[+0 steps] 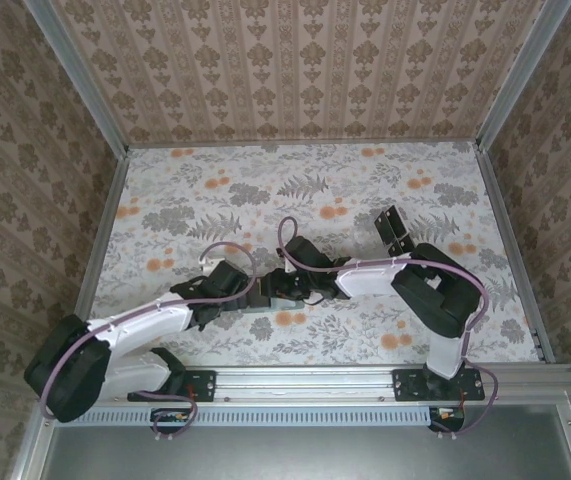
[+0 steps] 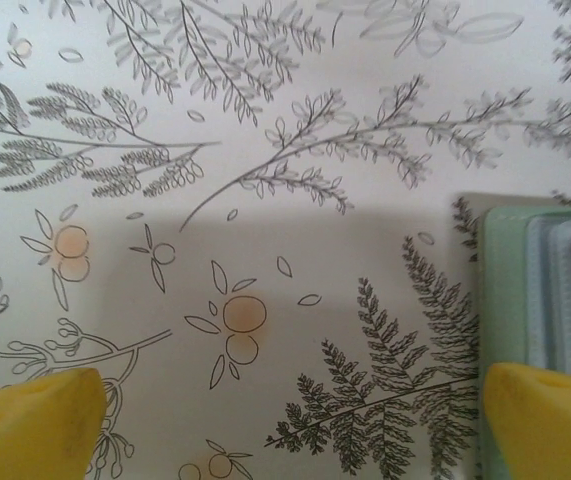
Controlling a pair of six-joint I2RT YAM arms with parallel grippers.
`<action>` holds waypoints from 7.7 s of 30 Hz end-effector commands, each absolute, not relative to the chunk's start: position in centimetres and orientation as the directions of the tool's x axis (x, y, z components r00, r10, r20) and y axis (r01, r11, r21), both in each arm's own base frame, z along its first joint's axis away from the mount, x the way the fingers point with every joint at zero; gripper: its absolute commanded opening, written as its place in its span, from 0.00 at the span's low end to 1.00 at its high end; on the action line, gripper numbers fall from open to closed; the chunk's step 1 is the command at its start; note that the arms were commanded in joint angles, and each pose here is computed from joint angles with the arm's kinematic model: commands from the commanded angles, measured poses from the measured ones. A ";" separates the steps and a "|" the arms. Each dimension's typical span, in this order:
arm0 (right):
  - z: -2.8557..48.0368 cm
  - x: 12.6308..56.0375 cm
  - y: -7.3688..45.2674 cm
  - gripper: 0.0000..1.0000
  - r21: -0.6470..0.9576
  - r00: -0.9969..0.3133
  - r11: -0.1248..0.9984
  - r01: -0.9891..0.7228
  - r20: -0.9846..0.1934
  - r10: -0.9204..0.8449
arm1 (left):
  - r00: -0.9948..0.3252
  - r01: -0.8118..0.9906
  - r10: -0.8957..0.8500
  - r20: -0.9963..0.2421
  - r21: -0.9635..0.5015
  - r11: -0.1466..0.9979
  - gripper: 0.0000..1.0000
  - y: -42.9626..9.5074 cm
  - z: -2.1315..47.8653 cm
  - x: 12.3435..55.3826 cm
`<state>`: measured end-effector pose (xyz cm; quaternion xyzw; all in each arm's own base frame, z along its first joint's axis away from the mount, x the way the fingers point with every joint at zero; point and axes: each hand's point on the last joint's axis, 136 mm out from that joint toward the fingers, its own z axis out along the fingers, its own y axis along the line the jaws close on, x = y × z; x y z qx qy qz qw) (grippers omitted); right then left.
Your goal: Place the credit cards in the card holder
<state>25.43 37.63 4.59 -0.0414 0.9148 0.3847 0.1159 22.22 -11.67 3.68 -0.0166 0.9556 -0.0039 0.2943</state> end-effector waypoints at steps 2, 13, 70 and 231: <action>6.0 25.8 36.9 0.41 0.659 -0.957 0.725 -0.199 -0.289 0.000 | -0.810 -0.062 -0.070 -0.583 -0.034 0.997 1.00 -11.1 5.2 22.6; 4.5 26.1 37.7 0.26 0.661 -0.964 0.728 -0.182 -0.266 0.000 | -0.808 -0.077 -0.084 -0.583 -0.036 0.996 1.00 -10.5 5.4 22.6; 3.7 26.2 27.2 0.06 0.399 -0.917 0.907 -0.134 -0.398 0.040 | -0.804 0.176 -0.094 -0.588 -0.385 0.906 1.00 -19.9 3.7 24.7; 3.7 24.9 25.8 0.00 0.581 -0.934 0.811 -0.070 -0.323 0.151 | -0.779 0.292 0.081 -0.622 -0.244 0.925 1.00 -25.1 7.4 27.2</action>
